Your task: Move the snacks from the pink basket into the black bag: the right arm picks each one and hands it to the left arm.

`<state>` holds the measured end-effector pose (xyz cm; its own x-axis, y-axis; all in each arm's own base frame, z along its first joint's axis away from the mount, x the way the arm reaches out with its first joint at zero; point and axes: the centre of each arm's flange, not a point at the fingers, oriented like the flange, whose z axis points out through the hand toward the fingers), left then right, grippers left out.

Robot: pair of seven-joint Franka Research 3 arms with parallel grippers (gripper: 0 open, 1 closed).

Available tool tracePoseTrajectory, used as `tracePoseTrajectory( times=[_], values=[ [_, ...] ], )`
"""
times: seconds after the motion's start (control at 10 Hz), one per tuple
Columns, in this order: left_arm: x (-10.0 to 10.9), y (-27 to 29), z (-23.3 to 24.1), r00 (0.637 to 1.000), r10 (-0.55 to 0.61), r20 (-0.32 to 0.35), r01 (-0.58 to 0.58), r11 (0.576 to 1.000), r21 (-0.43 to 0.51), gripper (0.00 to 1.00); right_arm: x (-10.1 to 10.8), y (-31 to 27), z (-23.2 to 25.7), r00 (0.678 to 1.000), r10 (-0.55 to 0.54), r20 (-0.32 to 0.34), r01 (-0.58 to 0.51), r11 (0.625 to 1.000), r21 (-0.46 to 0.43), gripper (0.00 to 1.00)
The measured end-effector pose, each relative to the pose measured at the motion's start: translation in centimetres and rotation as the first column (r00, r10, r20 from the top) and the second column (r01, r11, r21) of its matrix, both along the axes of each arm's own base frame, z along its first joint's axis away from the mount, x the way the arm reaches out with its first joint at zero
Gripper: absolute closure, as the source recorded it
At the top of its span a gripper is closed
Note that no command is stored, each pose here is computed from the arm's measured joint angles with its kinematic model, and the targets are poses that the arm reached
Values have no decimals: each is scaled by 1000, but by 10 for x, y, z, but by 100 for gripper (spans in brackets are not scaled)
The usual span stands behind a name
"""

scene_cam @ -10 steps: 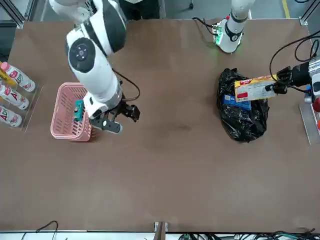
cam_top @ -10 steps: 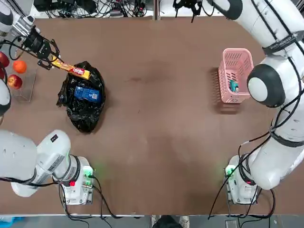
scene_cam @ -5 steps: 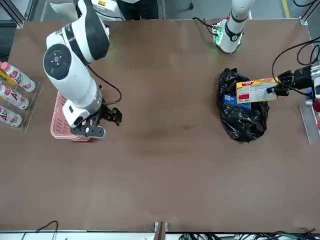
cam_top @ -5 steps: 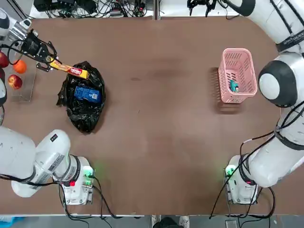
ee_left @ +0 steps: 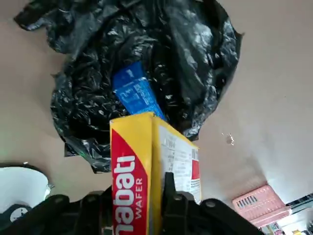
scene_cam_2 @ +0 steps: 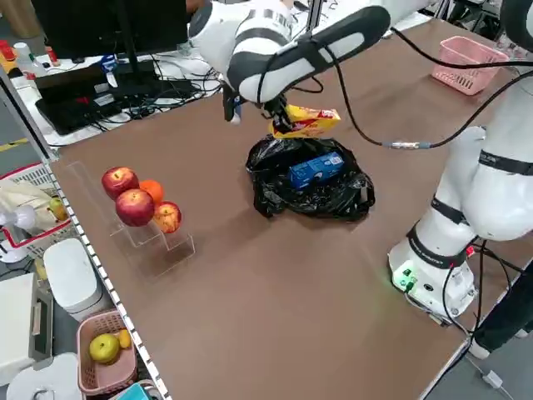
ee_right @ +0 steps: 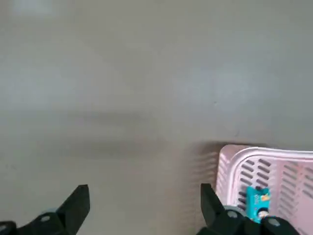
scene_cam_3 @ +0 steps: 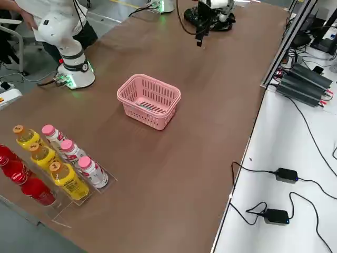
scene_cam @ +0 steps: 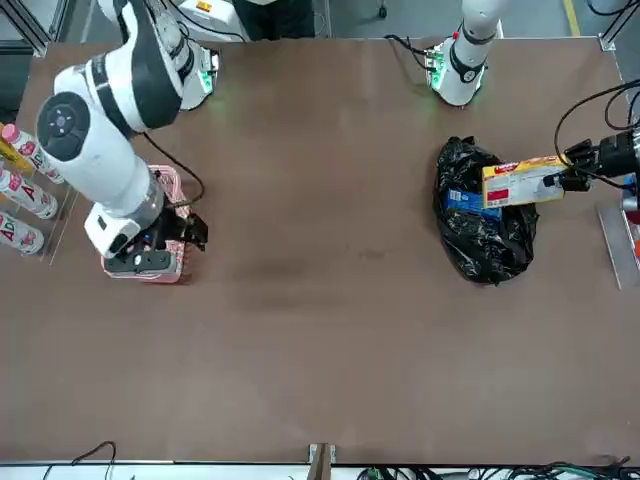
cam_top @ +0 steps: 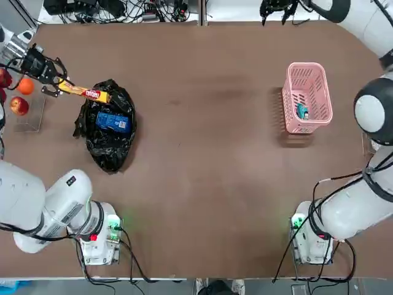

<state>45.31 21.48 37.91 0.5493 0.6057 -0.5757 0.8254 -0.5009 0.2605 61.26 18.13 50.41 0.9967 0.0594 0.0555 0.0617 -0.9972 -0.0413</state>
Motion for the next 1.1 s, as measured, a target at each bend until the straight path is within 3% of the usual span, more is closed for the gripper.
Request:
tracePoseTrajectory(
  times=[0.2, 1.1],
  values=[
    [-5, -3, -15, 1000, -15, -16, 14, 1000, -19, 67, -12, -36, -27, 999, 33, 21, -33, 999, -1, 0],
    [28, -38, -96, 997, -56, -45, 56, 998, 6, 67, -62, -153, -97, 992, 122, 9, -122, 992, -21, 0]
  ],
)
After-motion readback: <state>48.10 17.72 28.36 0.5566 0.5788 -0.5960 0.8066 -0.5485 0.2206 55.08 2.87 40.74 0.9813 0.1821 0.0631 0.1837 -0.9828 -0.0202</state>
